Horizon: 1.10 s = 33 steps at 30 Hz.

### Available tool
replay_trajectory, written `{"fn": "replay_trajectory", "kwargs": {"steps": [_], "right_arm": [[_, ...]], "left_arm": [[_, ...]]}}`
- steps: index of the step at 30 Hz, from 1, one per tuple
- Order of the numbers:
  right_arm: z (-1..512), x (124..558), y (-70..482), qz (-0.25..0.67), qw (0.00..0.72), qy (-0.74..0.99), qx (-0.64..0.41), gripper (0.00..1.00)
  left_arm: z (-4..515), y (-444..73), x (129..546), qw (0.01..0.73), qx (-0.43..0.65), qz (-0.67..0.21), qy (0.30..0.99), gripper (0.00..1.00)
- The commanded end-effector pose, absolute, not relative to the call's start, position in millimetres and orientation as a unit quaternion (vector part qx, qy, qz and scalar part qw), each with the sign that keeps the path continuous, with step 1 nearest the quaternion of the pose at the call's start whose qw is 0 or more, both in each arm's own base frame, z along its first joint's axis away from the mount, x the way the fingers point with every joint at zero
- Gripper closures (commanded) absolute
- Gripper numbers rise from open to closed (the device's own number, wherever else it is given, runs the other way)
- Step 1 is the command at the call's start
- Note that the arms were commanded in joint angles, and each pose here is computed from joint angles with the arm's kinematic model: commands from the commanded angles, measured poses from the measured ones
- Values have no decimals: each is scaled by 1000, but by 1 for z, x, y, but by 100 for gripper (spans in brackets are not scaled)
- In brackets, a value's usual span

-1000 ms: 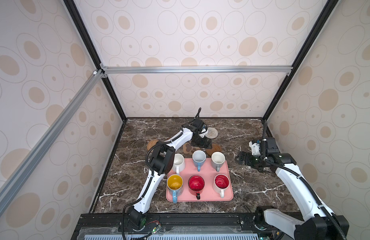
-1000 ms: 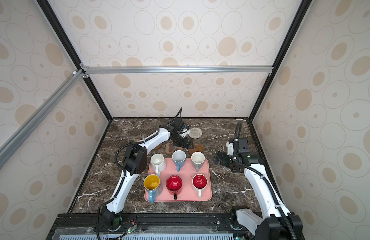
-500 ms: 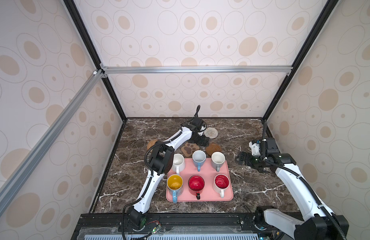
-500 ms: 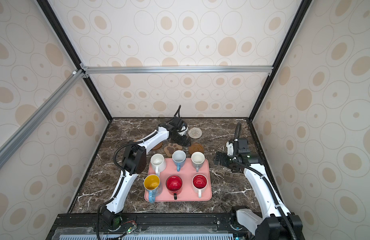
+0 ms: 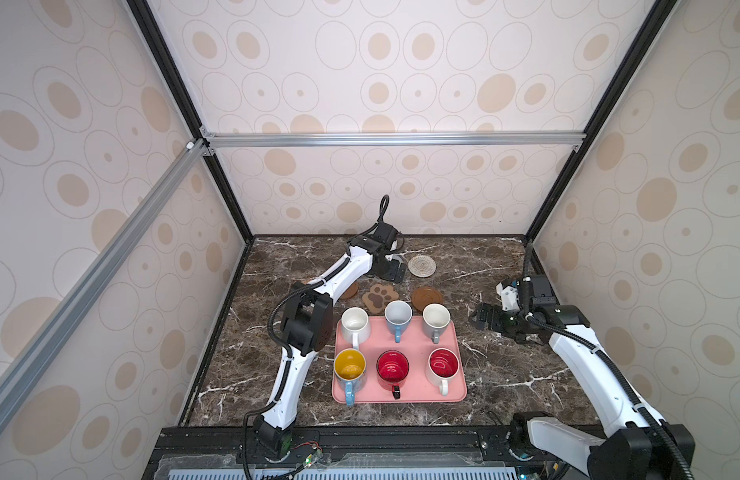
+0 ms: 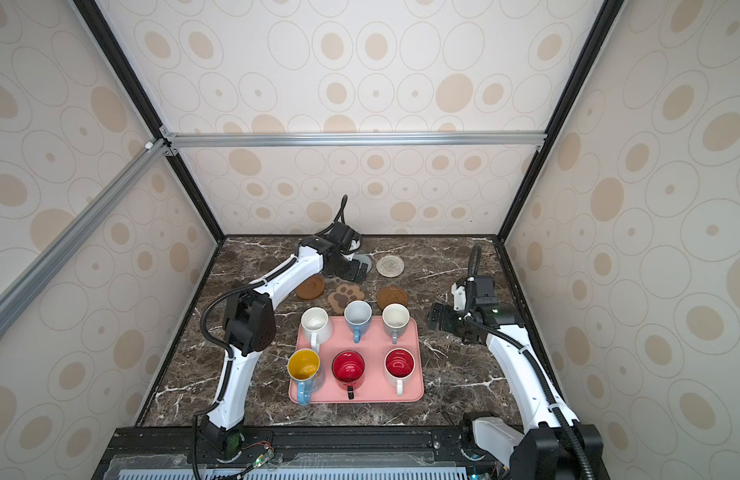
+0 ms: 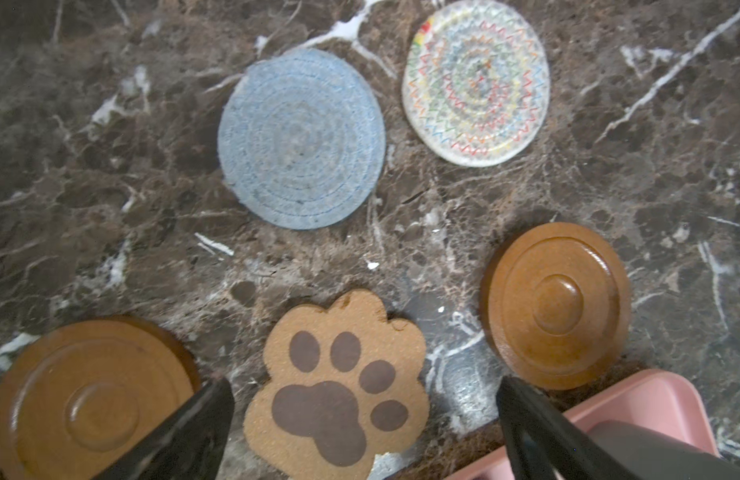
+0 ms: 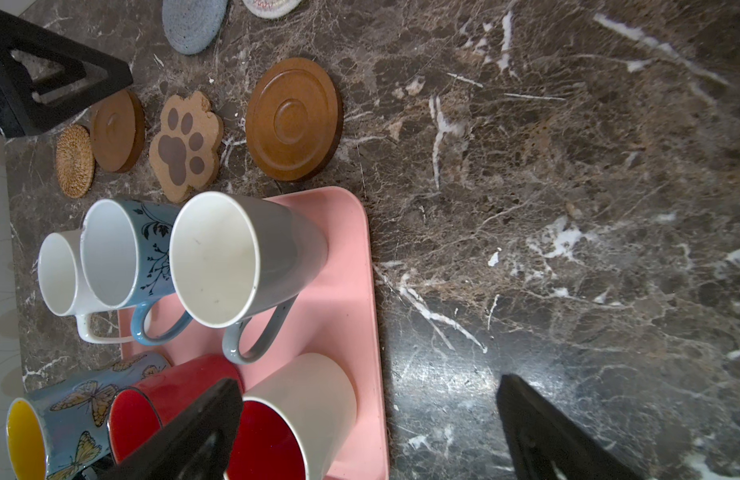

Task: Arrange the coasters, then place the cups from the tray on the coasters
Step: 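Bring the right gripper toward the coasters while the left gripper hovers over the paw coaster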

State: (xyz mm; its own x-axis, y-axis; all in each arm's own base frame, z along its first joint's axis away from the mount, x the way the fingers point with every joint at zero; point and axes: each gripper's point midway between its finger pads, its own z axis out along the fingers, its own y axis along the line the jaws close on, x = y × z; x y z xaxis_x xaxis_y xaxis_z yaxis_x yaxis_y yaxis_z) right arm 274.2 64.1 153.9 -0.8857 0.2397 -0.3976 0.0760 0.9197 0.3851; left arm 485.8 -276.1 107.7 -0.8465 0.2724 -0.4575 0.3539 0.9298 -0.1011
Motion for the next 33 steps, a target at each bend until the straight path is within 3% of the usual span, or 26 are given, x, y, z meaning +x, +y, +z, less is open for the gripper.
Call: {"fn": "replay_trajectory", "kwargs": {"steps": [1,9,20,33], "right_arm": [[154,288,78,217,227,947,68,0],[158,350,133,285,212,935,29,0],[134,427,215,334,146,931,-21,0],[96,436,278,368,71,925,-62,0]], "left_arm": [[101,-252,486,213,149,-78,963,0],[94,-230,491,210,84,-167,960,2],[81,-221,482,186,69,-192,961,4],[61,-216,466,159,61,-189,967,6]]}}
